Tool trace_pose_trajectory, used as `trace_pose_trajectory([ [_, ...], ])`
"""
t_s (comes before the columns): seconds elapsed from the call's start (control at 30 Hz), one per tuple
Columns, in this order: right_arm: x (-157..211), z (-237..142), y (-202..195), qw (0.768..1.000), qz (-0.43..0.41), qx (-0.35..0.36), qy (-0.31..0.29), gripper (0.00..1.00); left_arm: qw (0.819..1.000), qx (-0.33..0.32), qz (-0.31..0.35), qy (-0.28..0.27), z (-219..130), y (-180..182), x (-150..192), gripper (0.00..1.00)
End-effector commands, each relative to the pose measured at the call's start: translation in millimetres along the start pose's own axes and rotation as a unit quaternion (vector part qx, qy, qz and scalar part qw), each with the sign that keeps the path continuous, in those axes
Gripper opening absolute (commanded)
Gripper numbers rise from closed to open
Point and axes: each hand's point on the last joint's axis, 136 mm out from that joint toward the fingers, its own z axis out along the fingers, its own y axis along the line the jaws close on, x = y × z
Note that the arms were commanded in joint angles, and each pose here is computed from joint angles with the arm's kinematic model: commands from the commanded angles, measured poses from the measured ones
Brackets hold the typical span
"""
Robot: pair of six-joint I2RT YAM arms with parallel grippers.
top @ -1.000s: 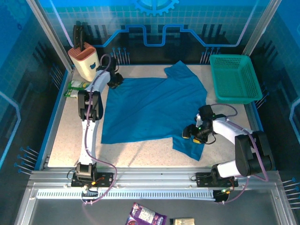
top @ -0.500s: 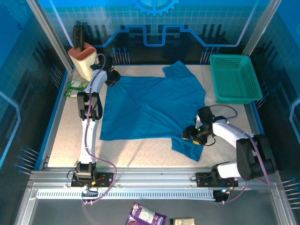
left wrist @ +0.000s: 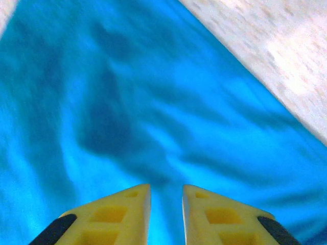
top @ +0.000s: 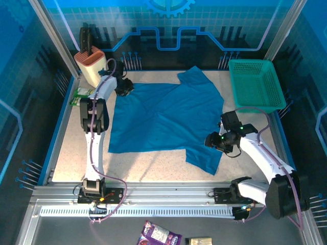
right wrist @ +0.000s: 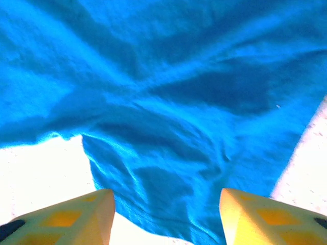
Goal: Fold the inside-out t-shirt
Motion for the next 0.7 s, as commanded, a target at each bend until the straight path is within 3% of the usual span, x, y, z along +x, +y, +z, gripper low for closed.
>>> trace_pose_trajectory([
  [0.0,34,-5,-9,0.998,-0.01,0.053,0.042,0.54,0.996,0.048,0.066,-0.025,-67,-45,23,0.25],
  [0.17,73,8,-32,0.99,0.033,0.111,0.079,0.47,0.995,0.052,0.079,-0.02,-97,-27,74,0.26],
  [0.37,99,28,-40,0.988,0.086,0.093,0.085,0.38,0.996,0.048,0.068,-0.02,-124,10,113,0.25],
  [0.67,111,40,-46,0.984,0.114,0.097,0.1,0.35,0.998,0.039,0.05,-0.013,-142,52,153,0.26],
])
